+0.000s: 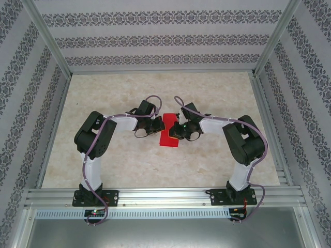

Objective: Fold a paper plane with a square sheet of paper (pick it up from the middle)
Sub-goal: Fold the square sheet of paper in half at the center of the table.

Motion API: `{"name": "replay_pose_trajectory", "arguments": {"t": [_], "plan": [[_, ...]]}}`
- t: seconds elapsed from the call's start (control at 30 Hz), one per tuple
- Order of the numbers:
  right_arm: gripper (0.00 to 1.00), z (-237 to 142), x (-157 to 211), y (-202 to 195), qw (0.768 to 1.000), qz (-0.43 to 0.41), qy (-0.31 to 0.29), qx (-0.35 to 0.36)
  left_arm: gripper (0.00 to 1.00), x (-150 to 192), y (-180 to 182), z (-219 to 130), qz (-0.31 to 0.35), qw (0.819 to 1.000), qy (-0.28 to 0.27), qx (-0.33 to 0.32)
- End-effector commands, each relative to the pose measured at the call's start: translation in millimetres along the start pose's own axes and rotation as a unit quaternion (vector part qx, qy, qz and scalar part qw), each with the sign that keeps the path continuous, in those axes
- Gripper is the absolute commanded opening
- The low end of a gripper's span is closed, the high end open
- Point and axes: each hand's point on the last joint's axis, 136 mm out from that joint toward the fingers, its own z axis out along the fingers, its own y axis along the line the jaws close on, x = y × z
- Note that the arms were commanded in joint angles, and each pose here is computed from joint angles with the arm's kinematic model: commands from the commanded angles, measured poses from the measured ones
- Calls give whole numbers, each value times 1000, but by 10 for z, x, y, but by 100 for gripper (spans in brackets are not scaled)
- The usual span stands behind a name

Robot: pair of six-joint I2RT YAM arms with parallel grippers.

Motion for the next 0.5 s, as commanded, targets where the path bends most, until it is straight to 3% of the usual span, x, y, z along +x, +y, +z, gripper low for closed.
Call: {"name": "replay_pose_trajectory", "arguments": {"t": [0.0,0.33,0.47], "plan": [[9,46,192,-140,1000,-13,17,9,0,852,1332,180,-93,966,108,-214],[8,-37,722,-527,999,-5,37,34,0,855,1341,183,-91,966,109,-215],[8,-139,737,-492,999,-6,24,29,0,854,1338,186,-90,966,110,-214]]}}
